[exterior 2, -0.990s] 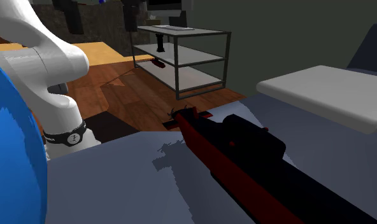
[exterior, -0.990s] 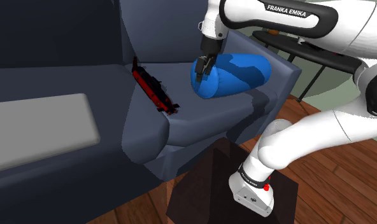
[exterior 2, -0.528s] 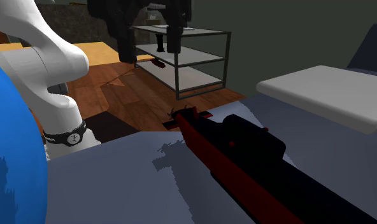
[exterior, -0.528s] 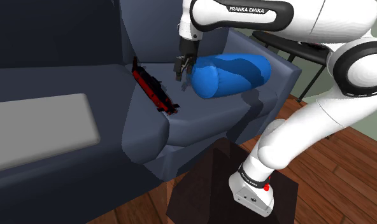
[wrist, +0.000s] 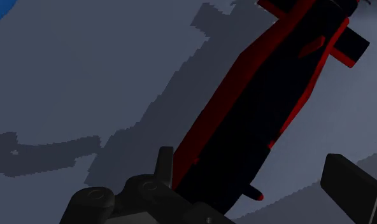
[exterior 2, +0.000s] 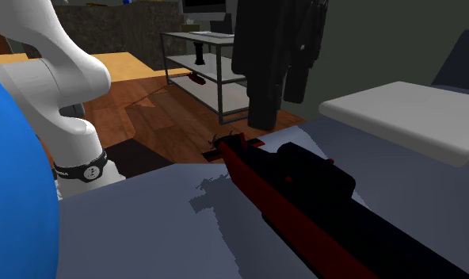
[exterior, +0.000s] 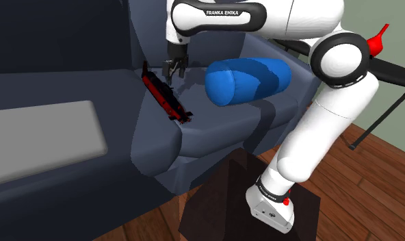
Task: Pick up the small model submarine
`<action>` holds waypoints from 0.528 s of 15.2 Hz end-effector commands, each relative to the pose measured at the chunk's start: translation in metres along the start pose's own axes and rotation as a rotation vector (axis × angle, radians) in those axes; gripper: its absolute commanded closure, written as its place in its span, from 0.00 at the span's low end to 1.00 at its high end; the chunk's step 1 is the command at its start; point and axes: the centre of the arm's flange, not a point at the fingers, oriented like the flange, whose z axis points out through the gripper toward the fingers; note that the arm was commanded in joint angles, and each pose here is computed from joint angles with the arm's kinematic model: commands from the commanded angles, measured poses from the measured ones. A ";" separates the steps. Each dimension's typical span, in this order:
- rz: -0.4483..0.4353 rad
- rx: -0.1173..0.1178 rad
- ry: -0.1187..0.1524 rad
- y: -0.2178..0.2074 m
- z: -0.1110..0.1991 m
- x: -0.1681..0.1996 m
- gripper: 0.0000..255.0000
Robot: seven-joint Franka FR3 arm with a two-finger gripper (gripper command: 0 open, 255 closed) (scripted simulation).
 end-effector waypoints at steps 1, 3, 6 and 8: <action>-0.003 -0.003 0.000 -0.001 0.009 0.027 0.00; -0.006 -0.006 0.000 -0.003 0.016 0.051 0.00; -0.006 -0.006 0.000 -0.004 0.032 0.051 0.00; -0.006 -0.006 0.000 -0.004 0.043 0.051 0.00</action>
